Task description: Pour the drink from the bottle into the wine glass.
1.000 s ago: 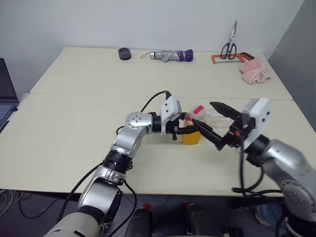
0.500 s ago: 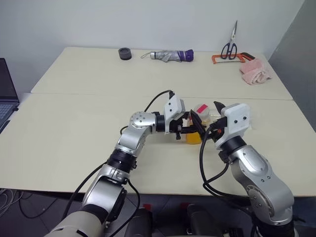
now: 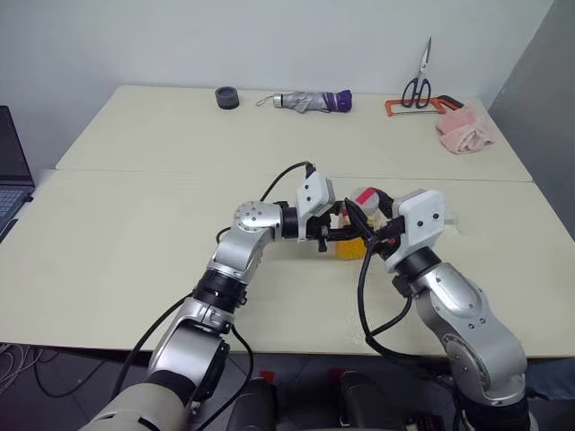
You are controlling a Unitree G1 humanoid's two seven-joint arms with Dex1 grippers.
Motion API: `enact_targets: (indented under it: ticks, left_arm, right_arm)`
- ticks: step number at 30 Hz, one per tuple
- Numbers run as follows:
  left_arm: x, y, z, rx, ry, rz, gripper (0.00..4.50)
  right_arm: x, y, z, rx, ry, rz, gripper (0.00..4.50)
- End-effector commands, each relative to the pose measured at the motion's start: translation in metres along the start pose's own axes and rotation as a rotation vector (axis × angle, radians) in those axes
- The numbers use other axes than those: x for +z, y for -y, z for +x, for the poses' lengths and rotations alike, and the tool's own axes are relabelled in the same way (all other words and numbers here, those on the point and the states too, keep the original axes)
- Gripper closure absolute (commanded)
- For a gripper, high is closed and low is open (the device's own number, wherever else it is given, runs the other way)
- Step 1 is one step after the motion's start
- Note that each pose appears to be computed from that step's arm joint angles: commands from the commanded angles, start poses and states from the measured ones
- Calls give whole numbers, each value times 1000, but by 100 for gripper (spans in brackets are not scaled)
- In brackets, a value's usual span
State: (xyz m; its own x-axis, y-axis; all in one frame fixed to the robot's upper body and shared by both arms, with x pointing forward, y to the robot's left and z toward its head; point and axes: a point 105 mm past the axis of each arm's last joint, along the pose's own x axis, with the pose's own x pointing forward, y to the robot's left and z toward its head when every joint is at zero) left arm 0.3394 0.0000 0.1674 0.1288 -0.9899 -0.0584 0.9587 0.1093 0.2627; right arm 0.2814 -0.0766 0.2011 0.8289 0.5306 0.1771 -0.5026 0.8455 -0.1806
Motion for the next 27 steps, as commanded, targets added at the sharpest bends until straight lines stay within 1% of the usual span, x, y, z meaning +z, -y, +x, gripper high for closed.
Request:
enact_targets:
  ticks: [1, 3, 6, 9, 11, 13, 19, 25, 27]
  left_arm:
    - [18, 3, 2, -54, 32, 54, 274]
    - [20, 5, 0, -81, 33, 59, 274]
    - [25, 6, -4, -109, 40, 63, 274]
    - [30, 7, -8, -131, 48, 72, 274]
    - [32, 7, -10, -139, 45, 81, 275]
    - [32, 7, -10, -142, 44, 87, 276]
    - [32, 6, -10, -122, 40, 92, 276]
    - [30, 0, -12, -71, 38, 98, 276]
    - [30, -2, -11, -56, 43, 99, 276]
  right_arm:
    - [18, -17, -4, 325, 64, -11, 257]
    - [13, -3, -5, 435, 12, -43, 257]
    - [7, 17, -5, 558, -70, -36, 257]
    - [4, 41, 1, 603, -125, -8, 257]
    - [3, 49, 1, 658, -166, 61, 257]
    - [1, 53, 2, 686, -191, 87, 257]
    - [6, 60, 4, 640, -157, 67, 257]
    - [18, 42, -12, 578, -83, 13, 257]
    - [23, 39, -13, 514, -42, 0, 257]
